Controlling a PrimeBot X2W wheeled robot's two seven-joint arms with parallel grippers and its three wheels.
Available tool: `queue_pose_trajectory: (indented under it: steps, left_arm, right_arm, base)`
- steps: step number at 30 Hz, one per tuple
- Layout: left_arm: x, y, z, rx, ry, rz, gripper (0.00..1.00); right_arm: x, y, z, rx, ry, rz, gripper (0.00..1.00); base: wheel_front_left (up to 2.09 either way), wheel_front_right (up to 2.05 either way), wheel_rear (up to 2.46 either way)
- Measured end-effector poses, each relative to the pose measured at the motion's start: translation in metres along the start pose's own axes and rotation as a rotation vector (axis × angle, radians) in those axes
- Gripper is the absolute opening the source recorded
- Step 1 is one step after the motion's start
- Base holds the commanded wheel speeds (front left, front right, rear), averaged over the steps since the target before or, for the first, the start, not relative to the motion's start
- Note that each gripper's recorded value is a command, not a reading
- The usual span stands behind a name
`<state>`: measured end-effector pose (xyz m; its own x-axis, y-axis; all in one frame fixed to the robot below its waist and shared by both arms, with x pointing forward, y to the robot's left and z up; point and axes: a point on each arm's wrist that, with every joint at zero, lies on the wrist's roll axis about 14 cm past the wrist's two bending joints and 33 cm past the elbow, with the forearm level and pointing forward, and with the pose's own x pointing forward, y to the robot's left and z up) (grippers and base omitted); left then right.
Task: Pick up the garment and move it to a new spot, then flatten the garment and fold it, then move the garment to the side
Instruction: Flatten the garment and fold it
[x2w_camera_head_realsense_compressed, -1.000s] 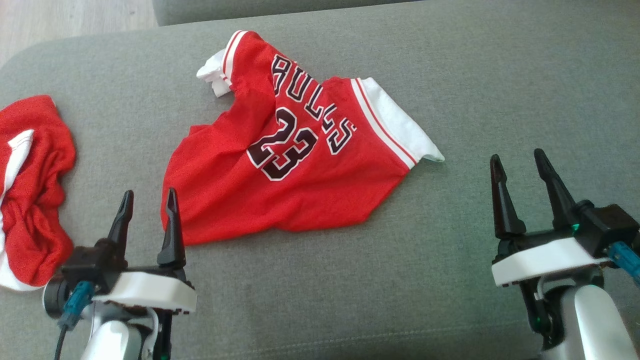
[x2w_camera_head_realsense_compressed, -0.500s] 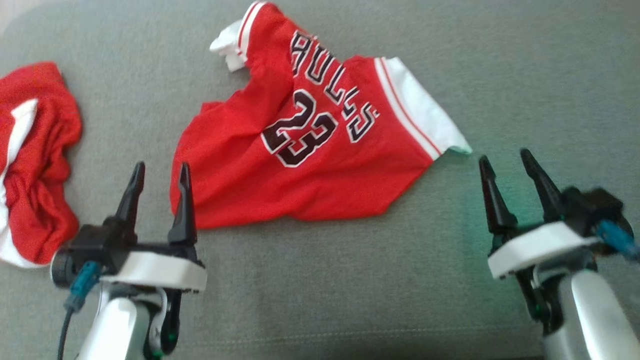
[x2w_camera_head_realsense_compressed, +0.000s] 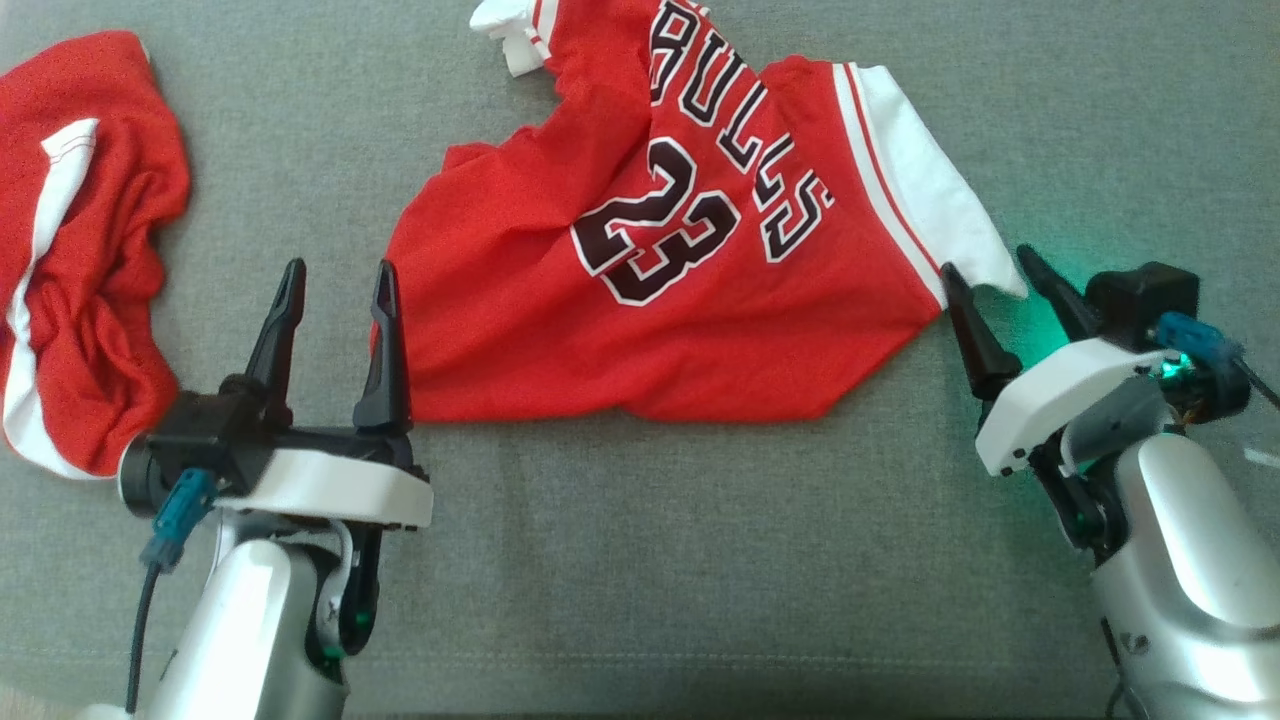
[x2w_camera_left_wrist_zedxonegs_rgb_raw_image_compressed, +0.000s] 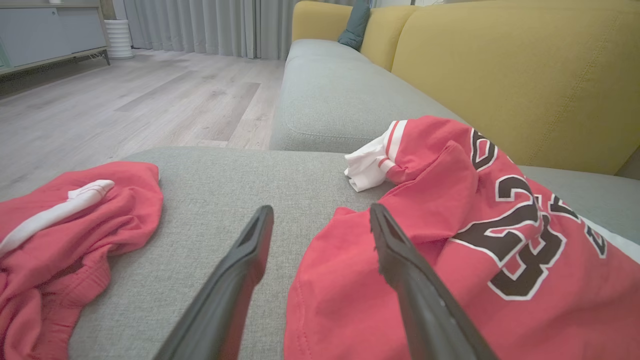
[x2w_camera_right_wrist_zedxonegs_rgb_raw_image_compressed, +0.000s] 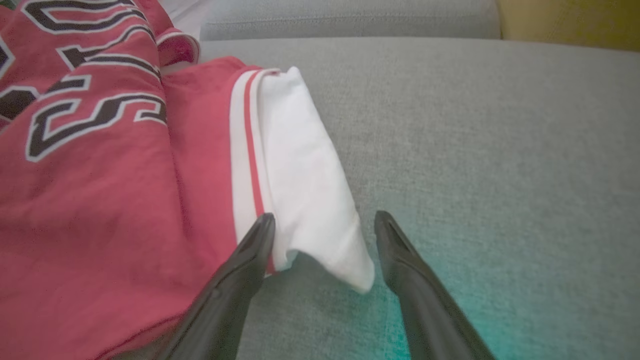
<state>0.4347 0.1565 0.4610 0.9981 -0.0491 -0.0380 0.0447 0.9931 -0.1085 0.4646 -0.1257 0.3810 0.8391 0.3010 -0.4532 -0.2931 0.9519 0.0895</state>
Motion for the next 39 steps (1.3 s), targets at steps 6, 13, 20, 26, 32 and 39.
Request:
queue_pose_trajectory:
  steps: [6,13,20,26,32,39]
  left_arm:
    - [0.001,-0.002,-0.003,-0.005,0.007,-0.006,1.00]
    - [0.006,-0.011,-0.003,0.004,0.002,-0.037,1.00]
    - [0.010,-0.022,-0.003,0.002,-0.005,-0.073,1.00]
    - [0.012,-0.028,-0.004,0.002,-0.004,-0.094,1.00]
    - [0.012,-0.029,-0.003,0.007,-0.009,-0.099,1.00]
    - [0.009,-0.029,0.000,0.016,-0.013,-0.101,1.00]
  right_arm:
    - [0.002,0.002,-0.015,0.063,0.075,0.010,0.00]
    - [-0.006,-0.020,0.016,0.112,-0.078,-0.050,0.00]
    - [-0.032,-0.070,0.036,0.193,-0.201,-0.227,0.00]
    - [-0.065,-0.094,-0.007,0.277,-0.124,-0.358,0.00]
    - [-0.086,-0.100,-0.036,0.333,-0.073,-0.424,0.00]
    - [-0.095,-0.090,-0.041,0.350,-0.087,-0.411,1.00]
  base:
    - [0.00,0.00,0.00]
    - [0.00,0.00,0.00]
    - [0.00,0.00,0.00]
    - [0.00,0.00,0.00]
    - [0.00,0.00,0.00]
    - [0.00,0.00,0.00]
